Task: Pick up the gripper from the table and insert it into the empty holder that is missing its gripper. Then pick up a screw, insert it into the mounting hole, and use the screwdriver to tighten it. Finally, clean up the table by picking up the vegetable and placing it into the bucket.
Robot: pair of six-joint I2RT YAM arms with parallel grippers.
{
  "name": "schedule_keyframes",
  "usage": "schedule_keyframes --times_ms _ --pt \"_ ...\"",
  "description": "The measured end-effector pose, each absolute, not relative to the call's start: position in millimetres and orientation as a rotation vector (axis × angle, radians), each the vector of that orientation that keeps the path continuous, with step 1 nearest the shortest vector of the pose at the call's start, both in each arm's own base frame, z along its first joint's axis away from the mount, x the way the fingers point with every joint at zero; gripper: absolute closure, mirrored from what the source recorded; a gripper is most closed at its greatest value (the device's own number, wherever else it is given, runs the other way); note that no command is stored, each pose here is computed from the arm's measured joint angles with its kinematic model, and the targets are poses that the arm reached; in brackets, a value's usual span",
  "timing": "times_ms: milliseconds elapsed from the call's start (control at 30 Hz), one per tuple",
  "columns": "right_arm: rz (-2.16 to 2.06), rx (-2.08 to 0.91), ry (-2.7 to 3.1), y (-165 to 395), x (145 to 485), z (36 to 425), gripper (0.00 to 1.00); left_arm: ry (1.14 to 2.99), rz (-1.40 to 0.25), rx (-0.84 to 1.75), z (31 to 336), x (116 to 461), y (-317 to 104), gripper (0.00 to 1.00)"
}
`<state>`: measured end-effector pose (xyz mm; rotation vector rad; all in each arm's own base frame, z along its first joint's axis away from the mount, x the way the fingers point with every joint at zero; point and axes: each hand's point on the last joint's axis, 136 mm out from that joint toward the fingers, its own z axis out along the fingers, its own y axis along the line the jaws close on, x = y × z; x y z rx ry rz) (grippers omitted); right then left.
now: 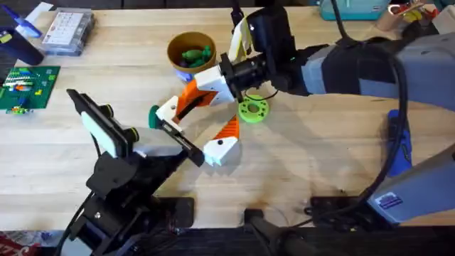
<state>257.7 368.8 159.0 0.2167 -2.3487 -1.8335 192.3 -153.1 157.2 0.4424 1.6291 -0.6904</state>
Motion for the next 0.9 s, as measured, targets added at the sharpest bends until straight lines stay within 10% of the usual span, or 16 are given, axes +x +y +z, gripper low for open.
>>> schedule_keyframes --times_ms 900 --pt "-1.944 0.454 -2.254 369 249 172 0.779 1.580 -0.690 0.532 162 185 -160 0.009"
